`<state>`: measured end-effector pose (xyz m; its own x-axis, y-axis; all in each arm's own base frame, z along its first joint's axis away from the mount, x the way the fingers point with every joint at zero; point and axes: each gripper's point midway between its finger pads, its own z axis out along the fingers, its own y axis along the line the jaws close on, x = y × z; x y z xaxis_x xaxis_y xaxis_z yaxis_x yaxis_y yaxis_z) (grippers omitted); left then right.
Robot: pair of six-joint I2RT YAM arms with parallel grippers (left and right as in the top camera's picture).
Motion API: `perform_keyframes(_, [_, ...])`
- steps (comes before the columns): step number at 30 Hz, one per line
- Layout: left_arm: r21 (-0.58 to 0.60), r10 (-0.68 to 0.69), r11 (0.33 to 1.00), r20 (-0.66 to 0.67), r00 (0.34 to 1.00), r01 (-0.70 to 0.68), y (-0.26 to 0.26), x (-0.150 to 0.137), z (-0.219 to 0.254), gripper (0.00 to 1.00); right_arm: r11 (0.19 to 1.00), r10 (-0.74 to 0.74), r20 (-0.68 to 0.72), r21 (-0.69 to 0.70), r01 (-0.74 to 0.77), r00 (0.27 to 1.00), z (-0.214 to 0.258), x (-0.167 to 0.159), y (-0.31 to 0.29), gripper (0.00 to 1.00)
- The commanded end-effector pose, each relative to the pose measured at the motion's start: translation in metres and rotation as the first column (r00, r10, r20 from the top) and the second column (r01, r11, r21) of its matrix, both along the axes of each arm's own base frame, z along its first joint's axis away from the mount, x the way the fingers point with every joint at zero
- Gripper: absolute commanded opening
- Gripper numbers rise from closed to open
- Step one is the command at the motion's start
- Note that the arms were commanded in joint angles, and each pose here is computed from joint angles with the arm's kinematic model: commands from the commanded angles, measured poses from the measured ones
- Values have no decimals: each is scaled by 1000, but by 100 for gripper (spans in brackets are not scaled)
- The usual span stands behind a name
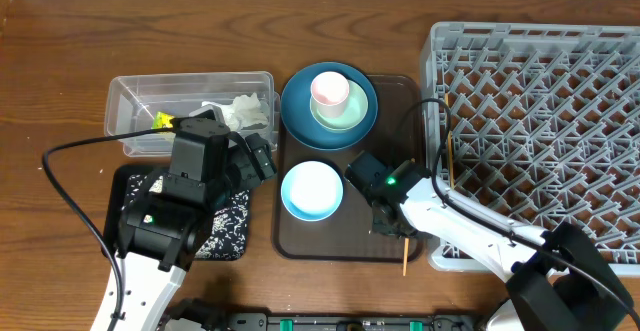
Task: Sort waste into correct bins and load items into the dishwasher rack
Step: 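Grasp the second wooden chopstick with the right gripper, then carry the second chopstick to the rack and insert it upright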
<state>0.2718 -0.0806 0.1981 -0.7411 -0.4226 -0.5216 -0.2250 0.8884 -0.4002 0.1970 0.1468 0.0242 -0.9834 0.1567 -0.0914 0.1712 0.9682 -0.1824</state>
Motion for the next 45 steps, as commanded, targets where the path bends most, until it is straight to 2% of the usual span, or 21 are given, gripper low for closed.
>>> perform_keyframes(1, [4,8,1000,17,1000,-8,2,3,6,91,999,-13,11,-47,14,1000,-6,0,-6,20])
perform_keyframes(6, [4,8,1000,17,1000,-8,2,3,6,91,998,-13,-3,-62,13,1000,-13,-1,-7,20])
perform_keyframes(12, [4,8,1000,17,1000,-8,2,3,6,91,998,-13,-7,-65,13,1000,-20,0,-6,13])
perform_keyframes(24, [4,8,1000,17,1000,-8,2,3,6,91,998,-12,-12,-70,12,1000,-27,-5,-10,16])
perform_keyframes(27, [4,8,1000,17,1000,-8,2,3,6,91,997,-13,-13,-70,12,1000,-27,-5,-10,13])
perform_keyframes(30, [4,8,1000,17,1000,-8,2,3,6,91,997,-13,-13,-71,12,1000,-27,-5,-10,1])
perform_keyframes(36, [4,8,1000,17,1000,-8,2,3,6,91,998,-15,-35,-66,12,999,-26,-9,-9,1])
perform_keyframes(40, [4,8,1000,17,1000,-8,2,3,6,91,999,20,-18,-48,-21,1000,-11,3,-2,1])
perform_keyframes(45, [4,8,1000,17,1000,-8,2,3,6,91,989,149,45,9,-149,988,26,34,18,1])
